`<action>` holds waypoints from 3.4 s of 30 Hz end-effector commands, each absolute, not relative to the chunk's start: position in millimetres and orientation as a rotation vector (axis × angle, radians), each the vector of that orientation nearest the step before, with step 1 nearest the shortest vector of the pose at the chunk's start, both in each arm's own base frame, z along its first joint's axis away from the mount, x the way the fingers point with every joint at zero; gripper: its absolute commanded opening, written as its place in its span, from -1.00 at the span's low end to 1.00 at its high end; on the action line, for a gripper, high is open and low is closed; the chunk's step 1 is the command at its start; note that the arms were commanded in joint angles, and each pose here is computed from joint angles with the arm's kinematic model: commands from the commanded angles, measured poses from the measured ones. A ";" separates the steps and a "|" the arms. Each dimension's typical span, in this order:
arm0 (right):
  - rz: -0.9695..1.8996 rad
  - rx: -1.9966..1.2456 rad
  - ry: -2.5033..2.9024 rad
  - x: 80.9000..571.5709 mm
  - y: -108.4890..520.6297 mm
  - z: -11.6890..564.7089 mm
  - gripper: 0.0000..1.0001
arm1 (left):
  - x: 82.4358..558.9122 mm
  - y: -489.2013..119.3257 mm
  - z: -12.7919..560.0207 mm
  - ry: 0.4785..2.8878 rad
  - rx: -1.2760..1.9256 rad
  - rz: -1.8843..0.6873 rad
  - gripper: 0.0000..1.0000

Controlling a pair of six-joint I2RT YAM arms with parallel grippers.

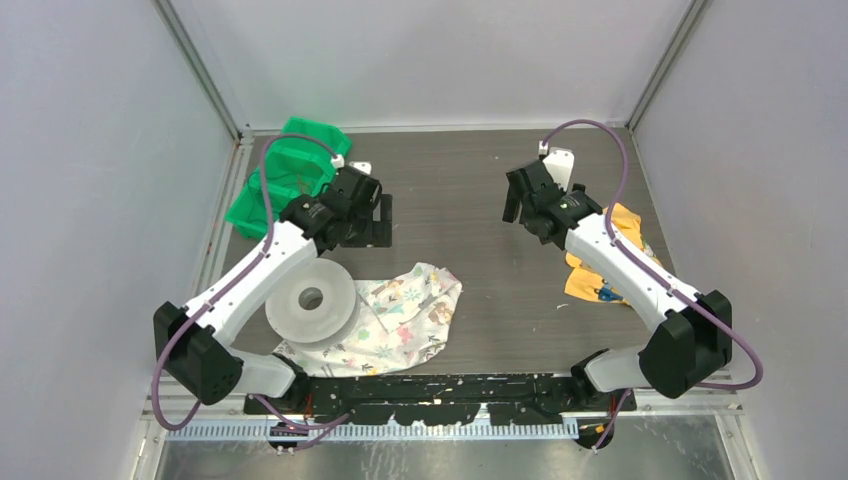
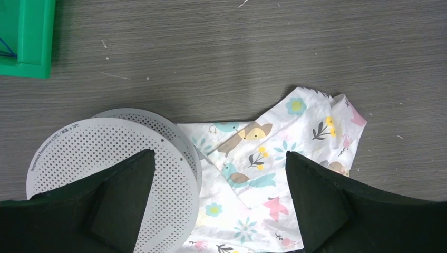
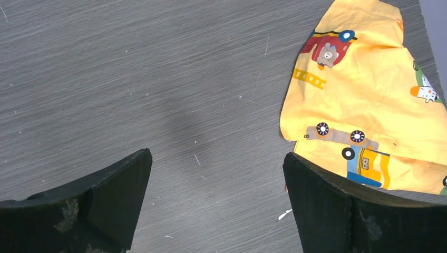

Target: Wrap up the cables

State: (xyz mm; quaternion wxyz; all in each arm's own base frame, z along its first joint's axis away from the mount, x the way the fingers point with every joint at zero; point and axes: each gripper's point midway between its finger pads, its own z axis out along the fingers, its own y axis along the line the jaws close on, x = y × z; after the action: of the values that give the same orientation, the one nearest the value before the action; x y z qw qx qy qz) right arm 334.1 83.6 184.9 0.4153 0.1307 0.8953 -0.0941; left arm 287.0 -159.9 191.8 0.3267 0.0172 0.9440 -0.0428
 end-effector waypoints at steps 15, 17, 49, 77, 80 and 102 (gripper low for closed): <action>0.510 0.292 2.246 348.6 197.4 202.6 0.99 | 286.8 -93.8 256.6 2.305 -0.026 -0.018 1.00; 0.724 0.226 2.257 345.5 245.7 203.7 0.99 | 287.3 -67.9 256.0 2.334 -0.159 -0.089 1.00; 1.741 -0.274 2.395 243.2 538.5 129.5 0.37 | 275.7 -41.8 314.0 2.131 -0.427 -0.341 0.99; 0.621 -0.123 2.110 354.2 326.1 302.2 -0.99 | 273.4 -44.5 353.7 2.061 -0.362 -0.363 0.99; 0.218 -0.055 2.029 366.8 261.9 304.1 -0.99 | 277.4 -50.4 338.3 2.089 -0.378 -0.401 0.99; -0.124 0.002 1.958 376.6 208.9 237.9 -0.99 | 286.5 -64.4 282.2 2.230 -0.388 -0.464 0.99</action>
State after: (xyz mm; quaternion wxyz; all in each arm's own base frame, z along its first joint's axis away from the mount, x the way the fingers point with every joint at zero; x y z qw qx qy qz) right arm 367.9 199.2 196.9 0.4929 -0.0497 0.8610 -0.1154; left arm 283.8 -62.4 274.0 0.3845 -0.1653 0.8915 -0.1736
